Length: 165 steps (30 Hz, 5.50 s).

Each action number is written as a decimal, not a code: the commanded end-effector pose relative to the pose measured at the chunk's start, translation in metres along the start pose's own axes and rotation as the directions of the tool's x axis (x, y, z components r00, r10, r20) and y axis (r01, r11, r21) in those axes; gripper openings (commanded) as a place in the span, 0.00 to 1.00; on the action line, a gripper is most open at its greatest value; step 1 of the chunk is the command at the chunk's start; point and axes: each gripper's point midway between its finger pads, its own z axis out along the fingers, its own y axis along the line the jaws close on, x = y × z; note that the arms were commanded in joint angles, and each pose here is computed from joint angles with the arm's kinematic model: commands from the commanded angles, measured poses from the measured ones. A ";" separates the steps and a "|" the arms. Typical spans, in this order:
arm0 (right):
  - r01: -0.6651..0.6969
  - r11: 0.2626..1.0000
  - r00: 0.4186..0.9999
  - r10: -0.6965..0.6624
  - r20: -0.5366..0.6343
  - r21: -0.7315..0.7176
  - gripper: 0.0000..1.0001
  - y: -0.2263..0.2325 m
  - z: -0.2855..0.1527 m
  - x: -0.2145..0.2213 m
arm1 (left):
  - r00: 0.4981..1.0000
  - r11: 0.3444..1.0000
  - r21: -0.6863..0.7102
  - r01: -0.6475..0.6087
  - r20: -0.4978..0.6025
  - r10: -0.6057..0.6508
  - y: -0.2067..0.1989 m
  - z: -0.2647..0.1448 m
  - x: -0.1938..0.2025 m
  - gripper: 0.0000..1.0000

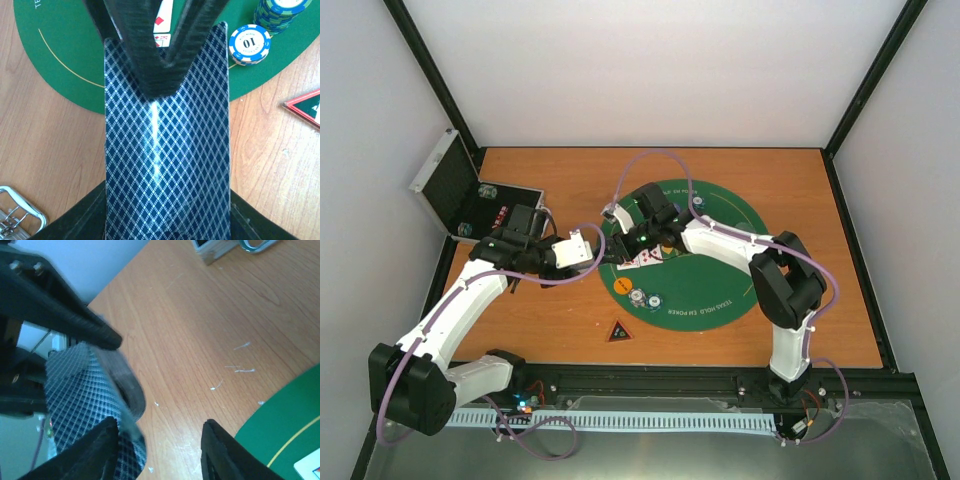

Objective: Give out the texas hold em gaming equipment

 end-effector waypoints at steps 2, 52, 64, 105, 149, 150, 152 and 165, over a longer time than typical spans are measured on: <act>0.040 0.999 0.999 -0.040 0.029 -0.014 0.32 0.019 -0.016 -0.016 | 0.999 0.999 -0.035 -0.029 0.040 0.030 0.010 -0.006 -0.012 0.48; 0.677 0.059 0.683 -0.422 -0.597 0.733 0.03 -0.149 -0.181 -0.002 | 1.000 0.999 -0.033 -0.015 0.017 0.016 0.003 -0.001 -0.001 0.48; 0.844 0.221 0.536 -0.390 -0.748 0.489 0.03 -0.165 -0.107 0.094 | 1.000 0.999 -0.031 -0.015 0.019 0.016 0.001 -0.001 0.000 0.48; 0.851 0.308 0.522 -0.402 -0.752 0.426 0.03 -0.183 -0.083 0.110 | 1.000 0.999 -0.035 -0.019 0.003 0.019 0.000 0.002 0.004 0.48; 0.851 0.332 0.518 -0.405 -0.753 0.407 0.03 -0.174 -0.080 0.121 | 1.000 0.999 -0.032 -0.019 -0.002 0.019 0.000 0.001 0.005 0.48; 0.851 0.332 0.518 -0.406 -0.752 0.407 0.03 -0.174 -0.080 0.121 | 1.000 0.999 -0.032 -0.019 -0.002 0.019 0.000 0.001 0.005 0.48; 0.853 0.332 0.515 -0.412 -0.752 0.402 0.03 -0.174 -0.078 0.121 | 1.000 0.999 -0.032 -0.019 -0.001 0.019 0.000 0.001 0.005 0.48; 0.854 0.340 0.513 -0.423 -0.747 0.394 0.03 -0.174 -0.075 0.118 | 1.000 0.999 -0.032 -0.020 -0.005 0.020 0.001 0.002 0.005 0.48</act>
